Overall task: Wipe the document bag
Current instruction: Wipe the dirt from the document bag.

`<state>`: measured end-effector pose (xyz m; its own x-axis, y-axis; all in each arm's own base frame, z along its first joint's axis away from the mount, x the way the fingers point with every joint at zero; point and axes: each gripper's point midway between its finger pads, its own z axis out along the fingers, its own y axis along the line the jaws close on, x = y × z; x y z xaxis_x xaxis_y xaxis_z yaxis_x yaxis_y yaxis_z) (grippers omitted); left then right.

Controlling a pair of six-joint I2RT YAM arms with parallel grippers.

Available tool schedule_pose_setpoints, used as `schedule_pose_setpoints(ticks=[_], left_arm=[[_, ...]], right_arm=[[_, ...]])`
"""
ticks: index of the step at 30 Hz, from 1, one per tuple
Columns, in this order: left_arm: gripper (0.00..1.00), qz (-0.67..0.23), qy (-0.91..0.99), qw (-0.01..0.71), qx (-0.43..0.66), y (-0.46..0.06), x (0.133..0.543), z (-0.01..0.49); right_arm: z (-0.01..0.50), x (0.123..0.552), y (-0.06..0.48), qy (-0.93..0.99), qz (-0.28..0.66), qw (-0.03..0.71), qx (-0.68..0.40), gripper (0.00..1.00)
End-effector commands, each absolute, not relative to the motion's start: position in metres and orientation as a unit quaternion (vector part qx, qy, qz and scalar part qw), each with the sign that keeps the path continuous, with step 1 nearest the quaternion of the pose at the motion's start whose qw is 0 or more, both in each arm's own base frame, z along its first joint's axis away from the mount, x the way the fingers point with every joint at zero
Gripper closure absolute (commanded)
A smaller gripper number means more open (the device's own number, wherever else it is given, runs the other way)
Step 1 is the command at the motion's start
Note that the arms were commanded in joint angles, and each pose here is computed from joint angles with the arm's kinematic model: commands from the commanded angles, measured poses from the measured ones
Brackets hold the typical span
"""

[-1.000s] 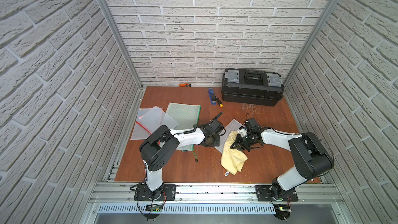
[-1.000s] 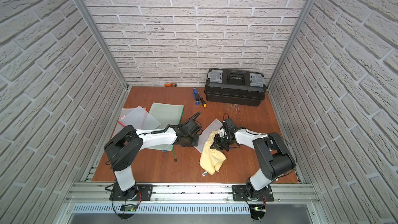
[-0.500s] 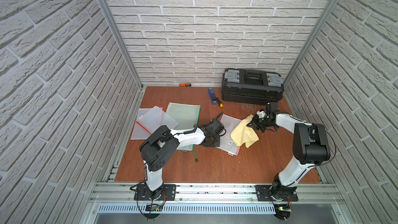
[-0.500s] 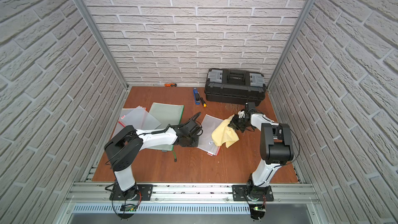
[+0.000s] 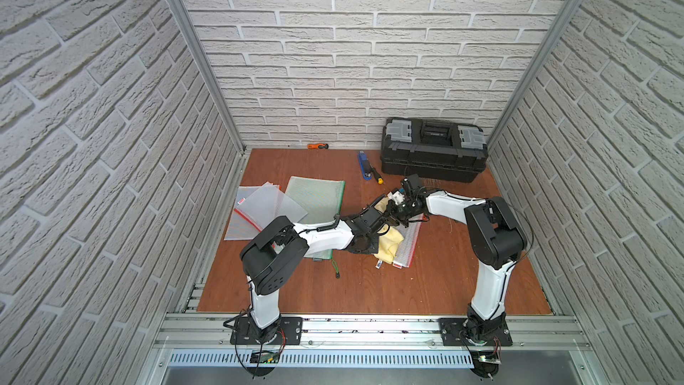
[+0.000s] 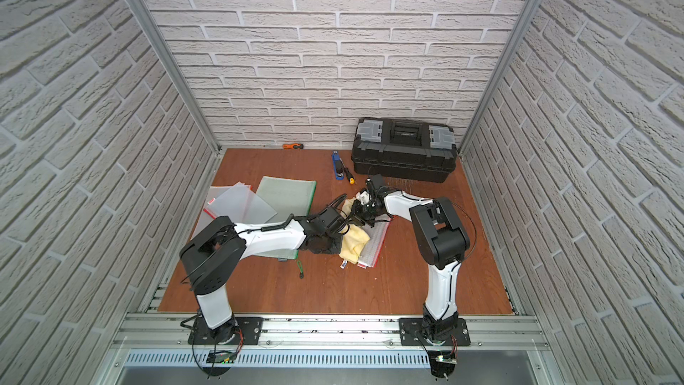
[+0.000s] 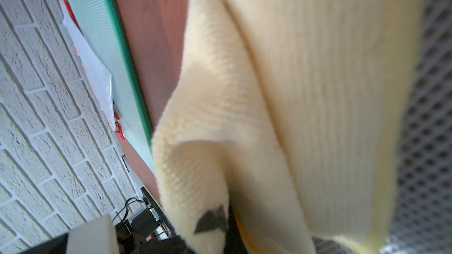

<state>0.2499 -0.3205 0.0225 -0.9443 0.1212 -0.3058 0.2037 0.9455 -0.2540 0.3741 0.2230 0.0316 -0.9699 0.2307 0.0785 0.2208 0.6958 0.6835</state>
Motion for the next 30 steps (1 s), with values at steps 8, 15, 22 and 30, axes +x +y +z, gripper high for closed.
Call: schedule_pose_setpoints(ticks=[8, 15, 22, 30], left_arm=[[1.0, -0.116, 0.98, 0.135, 0.088, -0.309, 0.242, 0.016], [1.0, -0.112, 0.981, 0.131, 0.091, -0.308, 0.241, 0.014], [1.0, -0.07, 0.975, 0.167, 0.127, -0.311, 0.257, 0.042], [0.38, -0.032, 0.941, 0.246, 0.231, -0.364, 0.263, 0.112]], right_arm=[[0.042, 0.423, 0.098, 0.894, 0.365, 0.075, 0.251, 0.98], [0.072, 0.403, 0.007, 0.878, 0.327, 0.137, 0.322, 0.98], [0.146, 0.374, -0.046, 0.845, 0.288, 0.251, 0.374, 0.98], [0.241, 0.303, -0.118, 0.782, 0.154, 0.405, 0.449, 0.98]])
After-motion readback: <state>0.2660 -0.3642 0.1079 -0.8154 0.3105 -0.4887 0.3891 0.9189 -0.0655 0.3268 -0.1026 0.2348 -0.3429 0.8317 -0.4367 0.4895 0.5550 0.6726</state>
